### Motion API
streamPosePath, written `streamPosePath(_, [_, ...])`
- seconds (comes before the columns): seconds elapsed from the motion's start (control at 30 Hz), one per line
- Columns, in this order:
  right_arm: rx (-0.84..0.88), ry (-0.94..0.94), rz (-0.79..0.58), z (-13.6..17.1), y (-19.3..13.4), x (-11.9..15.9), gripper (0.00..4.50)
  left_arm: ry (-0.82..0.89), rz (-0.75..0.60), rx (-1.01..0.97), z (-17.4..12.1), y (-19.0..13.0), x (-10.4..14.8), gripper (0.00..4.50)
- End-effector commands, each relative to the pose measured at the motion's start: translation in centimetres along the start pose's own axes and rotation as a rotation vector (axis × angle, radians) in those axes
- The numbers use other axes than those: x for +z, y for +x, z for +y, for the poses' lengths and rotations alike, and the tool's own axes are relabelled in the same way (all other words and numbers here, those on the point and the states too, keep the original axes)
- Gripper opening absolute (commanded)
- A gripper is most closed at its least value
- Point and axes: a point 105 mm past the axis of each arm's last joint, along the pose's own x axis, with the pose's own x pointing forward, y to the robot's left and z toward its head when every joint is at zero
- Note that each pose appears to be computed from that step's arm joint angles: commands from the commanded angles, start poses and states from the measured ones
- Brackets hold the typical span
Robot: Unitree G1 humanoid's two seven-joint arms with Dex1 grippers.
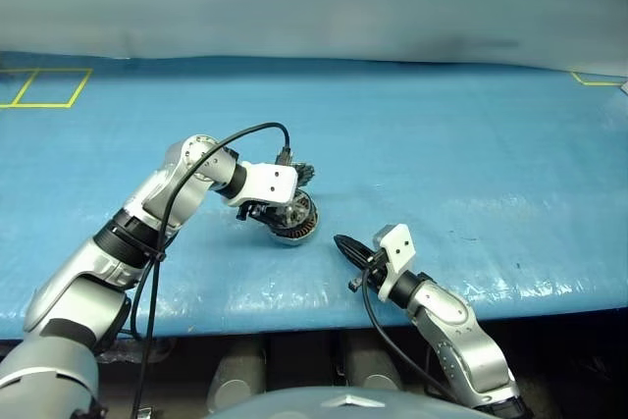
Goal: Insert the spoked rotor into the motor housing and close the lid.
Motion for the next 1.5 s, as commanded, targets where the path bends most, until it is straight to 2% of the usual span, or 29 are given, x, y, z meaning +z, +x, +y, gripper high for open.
streamPosePath(0.03, [0.001, -0.010, -0.023, 0.0, 0.0, 0.6, 0.00, 0.037, 0.009, 0.013, 0.5, -0.5, 0.4, 3.69])
streamPosePath(0.1, [0.000, -0.009, -0.024, 0.0, 0.0, 0.6, 0.00, 0.040, 0.009, 0.011, 0.5, -0.5, 0.4, 4.40])
streamPosePath(0.13, [0.000, -0.008, -0.024, 0.0, 0.0, 0.6, 0.00, 0.042, 0.005, 0.008, 0.4, -0.5, 0.5, 4.48])
streamPosePath(0.43, [-0.009, -0.014, -0.029, -0.4, -0.3, 1.2, 0.00, -0.011, -0.114, -0.042, -0.8, -1.4, 2.3, 4.48])
streamPosePath(0.57, [-0.005, -0.035, -0.043, -0.5, -0.3, 2.3, 0.00, -0.058, -0.159, -0.059, -1.9, -1.9, 2.4, 3.57])
streamPosePath(0.77, [0.005, -0.032, -0.041, -0.4, 0.5, 4.2, 0.00, -0.188, -0.239, -0.027, -3.5, -2.5, 2.5, 1.58])
streamPosePath(0.9, [-0.017, -0.053, 0.000, -0.4, 1.4, 4.7, 0.00, -0.304, -0.278, 0.093, -3.7, -3.0, 1.9, 0.22])
streamPosePath(0.93, [-0.010, -0.056, 0.003, -0.2, 1.7, 4.9, 0.00, -0.317, -0.291, 0.129, -3.8, -3.1, 1.7, 0.04])
streamPosePath(1.33, [0.064, -0.032, 0.024, 3.4, 6.2, 6.9, 0.00, -0.506, -0.482, 0.646, -5.6, -4.7, 0.0, 0.04])
streamPosePath(1.5, [0.088, -0.035, 0.044, 4.0, 7.5, 6.9, 0.00, -0.607, -0.525, 0.783, -6.3, -4.4, -0.9, 0.04])
